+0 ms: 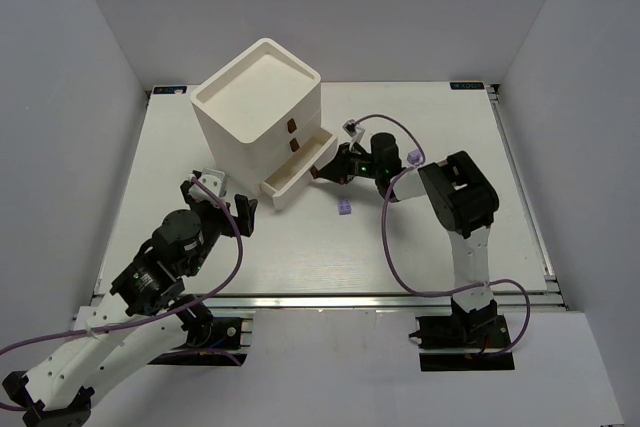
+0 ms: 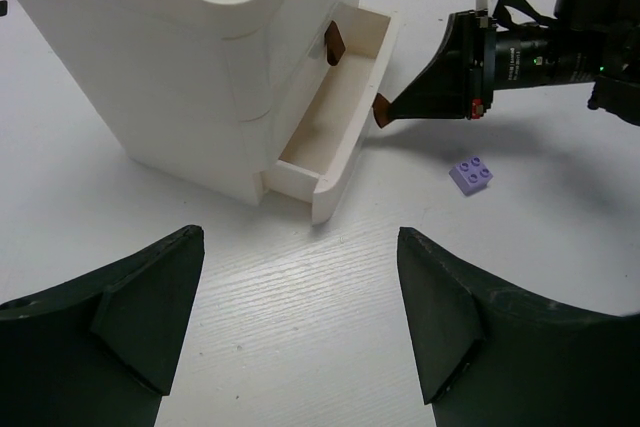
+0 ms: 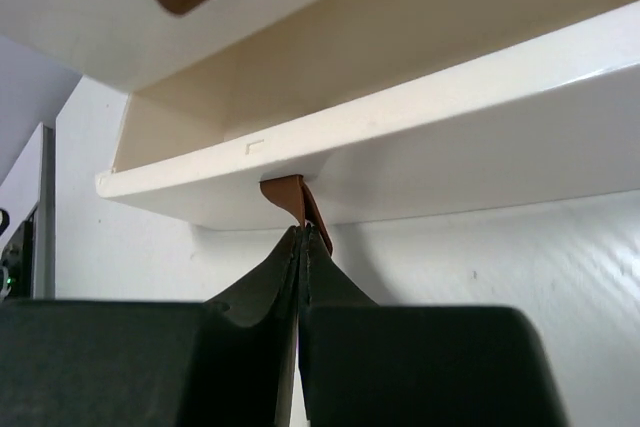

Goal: Sort the legos into containers by color

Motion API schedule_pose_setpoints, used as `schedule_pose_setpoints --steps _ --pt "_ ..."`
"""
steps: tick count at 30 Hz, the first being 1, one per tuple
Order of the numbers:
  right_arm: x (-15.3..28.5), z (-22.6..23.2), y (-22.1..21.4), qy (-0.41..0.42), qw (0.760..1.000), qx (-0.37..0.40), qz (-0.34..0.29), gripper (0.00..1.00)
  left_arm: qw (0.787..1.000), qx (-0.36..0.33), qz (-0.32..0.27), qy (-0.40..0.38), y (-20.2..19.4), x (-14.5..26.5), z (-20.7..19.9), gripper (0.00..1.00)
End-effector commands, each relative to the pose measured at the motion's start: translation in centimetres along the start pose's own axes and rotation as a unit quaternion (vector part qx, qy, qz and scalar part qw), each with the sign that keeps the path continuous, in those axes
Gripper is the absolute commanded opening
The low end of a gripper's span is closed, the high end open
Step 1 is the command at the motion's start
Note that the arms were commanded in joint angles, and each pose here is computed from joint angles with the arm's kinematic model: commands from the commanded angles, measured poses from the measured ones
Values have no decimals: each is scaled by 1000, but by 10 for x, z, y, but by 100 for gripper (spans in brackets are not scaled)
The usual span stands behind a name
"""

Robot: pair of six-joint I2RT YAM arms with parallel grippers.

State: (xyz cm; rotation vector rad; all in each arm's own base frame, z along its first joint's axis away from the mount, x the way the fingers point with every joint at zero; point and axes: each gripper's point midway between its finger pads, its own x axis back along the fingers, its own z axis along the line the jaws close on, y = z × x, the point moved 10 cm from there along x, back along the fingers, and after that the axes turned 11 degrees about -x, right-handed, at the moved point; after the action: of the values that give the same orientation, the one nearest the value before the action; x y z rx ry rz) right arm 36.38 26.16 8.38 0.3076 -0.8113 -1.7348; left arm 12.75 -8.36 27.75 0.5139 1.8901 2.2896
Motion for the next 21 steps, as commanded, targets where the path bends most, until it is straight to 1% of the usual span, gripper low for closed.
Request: schedule_pose_setpoints --steps 1,7,11,13,14,15,17,18,21 --pt "19 12 15 11 999 32 -24 0 1000 2 2 -4 -2 -3 -2 87" --pt "39 15 11 -3 999 32 -25 0 1000 -3 7 -24 -4 -7 -7 87" --pt "45 16 5 -10 999 31 -17 0 999 -7 12 -38 -6 -11 -11 87" --pt "48 16 2 -14 999 30 -14 2 999 -9 13 -46 -6 -12 -12 87" --pt "49 15 0 -15 999 32 -12 6 999 -9 12 -51 -6 -13 -14 87" --pt "50 14 0 -16 999 31 -10 22 998 -10 14 -56 -6 -14 -15 87" --pt "50 15 2 -12 999 32 2 38 998 -2 8 -65 -5 -16 -18 87" --pt "51 15 1 -15 999 32 9 50 997 3 11 -71 -5 -19 -21 87" --pt "62 27 7 -11 999 48 3 54 994 35 13 -104 1 -25 -33 86"
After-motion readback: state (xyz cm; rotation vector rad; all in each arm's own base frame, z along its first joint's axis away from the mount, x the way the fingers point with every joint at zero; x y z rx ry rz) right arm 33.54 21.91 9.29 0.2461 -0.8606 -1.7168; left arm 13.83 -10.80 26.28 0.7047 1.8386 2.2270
